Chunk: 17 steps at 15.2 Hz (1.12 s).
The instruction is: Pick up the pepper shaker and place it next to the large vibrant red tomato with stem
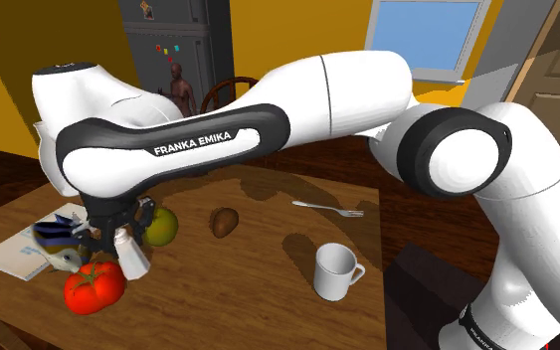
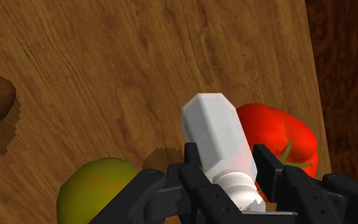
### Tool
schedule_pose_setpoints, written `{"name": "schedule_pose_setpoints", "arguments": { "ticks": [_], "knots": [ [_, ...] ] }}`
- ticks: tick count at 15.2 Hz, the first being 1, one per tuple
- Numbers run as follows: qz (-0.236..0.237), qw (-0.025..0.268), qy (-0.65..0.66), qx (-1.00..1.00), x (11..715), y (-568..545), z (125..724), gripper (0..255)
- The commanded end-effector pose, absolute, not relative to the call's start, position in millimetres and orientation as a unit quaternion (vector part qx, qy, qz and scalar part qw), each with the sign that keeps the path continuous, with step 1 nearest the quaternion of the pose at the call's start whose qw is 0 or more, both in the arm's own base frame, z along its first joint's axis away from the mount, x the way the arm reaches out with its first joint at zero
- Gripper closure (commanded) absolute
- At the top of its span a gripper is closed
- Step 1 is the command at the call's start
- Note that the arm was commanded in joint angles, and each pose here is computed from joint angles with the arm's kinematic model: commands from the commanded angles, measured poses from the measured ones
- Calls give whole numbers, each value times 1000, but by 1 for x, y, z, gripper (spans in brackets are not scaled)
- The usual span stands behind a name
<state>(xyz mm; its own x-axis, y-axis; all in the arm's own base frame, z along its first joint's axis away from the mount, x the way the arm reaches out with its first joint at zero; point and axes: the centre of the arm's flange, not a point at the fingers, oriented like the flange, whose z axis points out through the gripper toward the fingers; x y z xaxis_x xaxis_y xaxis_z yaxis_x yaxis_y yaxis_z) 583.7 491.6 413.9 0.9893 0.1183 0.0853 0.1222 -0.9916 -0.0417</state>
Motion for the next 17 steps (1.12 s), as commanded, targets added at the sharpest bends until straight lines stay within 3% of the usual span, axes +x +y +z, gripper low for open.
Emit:
{"name": "schedule_pose_setpoints", "arguments": {
  "ticks": [1,9,17],
  "knots": [
    [-42,24,-60,-997,583,492,404,255],
    [-42,24,-60,-997,583,492,362,255],
    [-42,24,-60,-997,583,492,359,255]
  ]
}}
